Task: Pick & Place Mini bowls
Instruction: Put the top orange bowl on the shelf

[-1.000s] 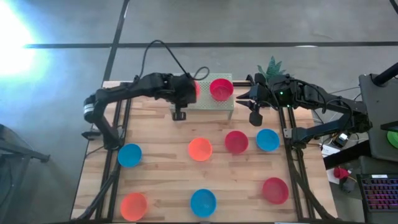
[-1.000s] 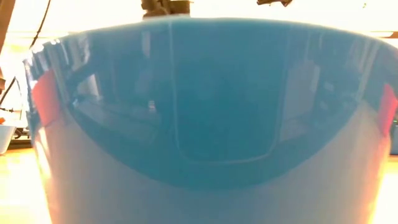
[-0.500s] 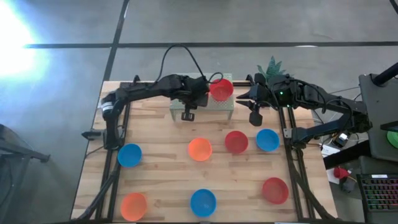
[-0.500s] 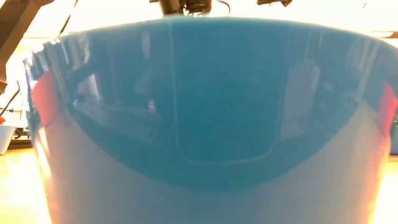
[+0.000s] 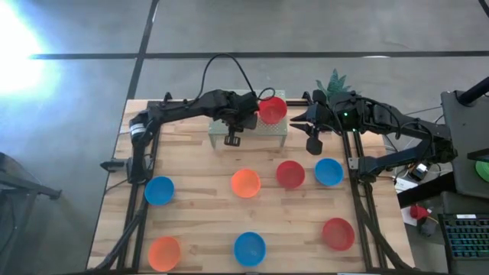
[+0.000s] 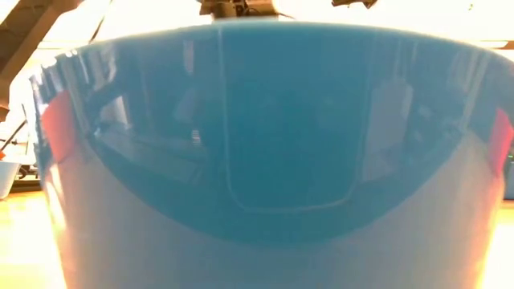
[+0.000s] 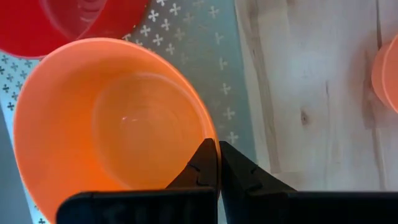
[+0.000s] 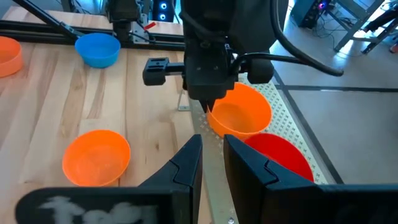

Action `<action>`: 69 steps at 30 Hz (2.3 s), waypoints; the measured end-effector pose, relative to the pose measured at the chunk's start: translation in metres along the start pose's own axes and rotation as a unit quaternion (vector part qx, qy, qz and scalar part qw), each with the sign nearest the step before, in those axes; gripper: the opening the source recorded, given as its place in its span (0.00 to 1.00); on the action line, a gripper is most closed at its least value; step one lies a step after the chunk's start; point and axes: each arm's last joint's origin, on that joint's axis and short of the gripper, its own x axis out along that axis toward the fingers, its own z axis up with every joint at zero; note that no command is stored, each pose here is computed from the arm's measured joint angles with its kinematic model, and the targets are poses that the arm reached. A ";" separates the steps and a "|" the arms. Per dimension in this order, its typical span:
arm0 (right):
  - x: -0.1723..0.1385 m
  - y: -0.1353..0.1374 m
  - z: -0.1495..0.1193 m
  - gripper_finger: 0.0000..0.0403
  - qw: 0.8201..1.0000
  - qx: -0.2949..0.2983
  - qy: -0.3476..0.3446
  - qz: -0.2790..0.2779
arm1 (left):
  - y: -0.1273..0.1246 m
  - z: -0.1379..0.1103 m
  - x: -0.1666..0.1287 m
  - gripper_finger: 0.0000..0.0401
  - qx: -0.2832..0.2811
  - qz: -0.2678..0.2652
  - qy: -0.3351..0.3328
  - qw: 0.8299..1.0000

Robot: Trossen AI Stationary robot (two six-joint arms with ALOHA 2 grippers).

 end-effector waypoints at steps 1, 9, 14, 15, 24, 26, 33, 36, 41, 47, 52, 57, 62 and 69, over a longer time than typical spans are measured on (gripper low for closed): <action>0.000 0.000 0.000 0.16 1.000 0.000 0.000 0.000 | 0.001 0.000 0.000 0.00 -0.001 0.000 0.000 1.000; 0.000 0.000 0.000 0.16 1.000 -0.002 0.000 0.000 | 0.008 -0.003 0.002 0.00 -0.005 0.005 -0.001 1.000; 0.000 0.000 0.000 0.16 1.000 -0.002 0.000 0.000 | 0.009 -0.003 0.005 0.00 0.007 0.006 0.001 1.000; 0.000 0.000 0.000 0.16 1.000 -0.002 0.000 0.000 | 0.009 -0.003 0.006 0.00 0.008 0.007 0.001 1.000; 0.000 0.000 0.000 0.16 1.000 0.000 0.000 0.000 | 0.009 -0.003 0.006 0.00 0.007 0.007 0.002 1.000; 0.000 0.000 0.000 0.16 1.000 -0.001 0.000 0.000 | 0.009 -0.003 0.006 0.02 0.007 0.010 0.004 1.000; 0.000 0.000 0.000 0.16 1.000 0.000 0.000 0.000 | 0.009 -0.003 0.008 0.11 0.007 0.009 0.007 1.000; 0.000 0.000 0.000 0.16 1.000 0.000 0.000 0.000 | 0.009 -0.003 0.008 0.13 0.009 0.010 0.007 1.000; 0.000 0.000 0.000 0.16 1.000 0.000 0.000 0.000 | 0.011 -0.004 0.007 0.13 0.010 0.047 0.030 0.998; 0.000 0.000 0.000 0.16 1.000 0.000 0.000 0.000 | 0.016 -0.002 -0.002 0.13 0.004 0.087 0.037 0.996; 0.000 0.000 0.000 0.16 1.000 0.000 0.000 0.000 | 0.014 0.002 -0.012 0.13 0.006 0.087 0.030 0.996; 0.000 0.000 0.000 0.16 1.000 0.000 0.000 0.000 | 0.013 -0.001 -0.031 0.13 -0.002 0.089 0.028 0.996; 0.000 0.000 0.000 0.16 1.000 0.000 0.000 0.000 | 0.021 -0.015 -0.057 0.13 -0.048 0.123 0.016 0.991; 0.000 0.000 0.000 0.16 1.000 0.001 0.000 0.000 | 0.037 -0.033 -0.062 0.13 -0.103 0.129 0.020 0.986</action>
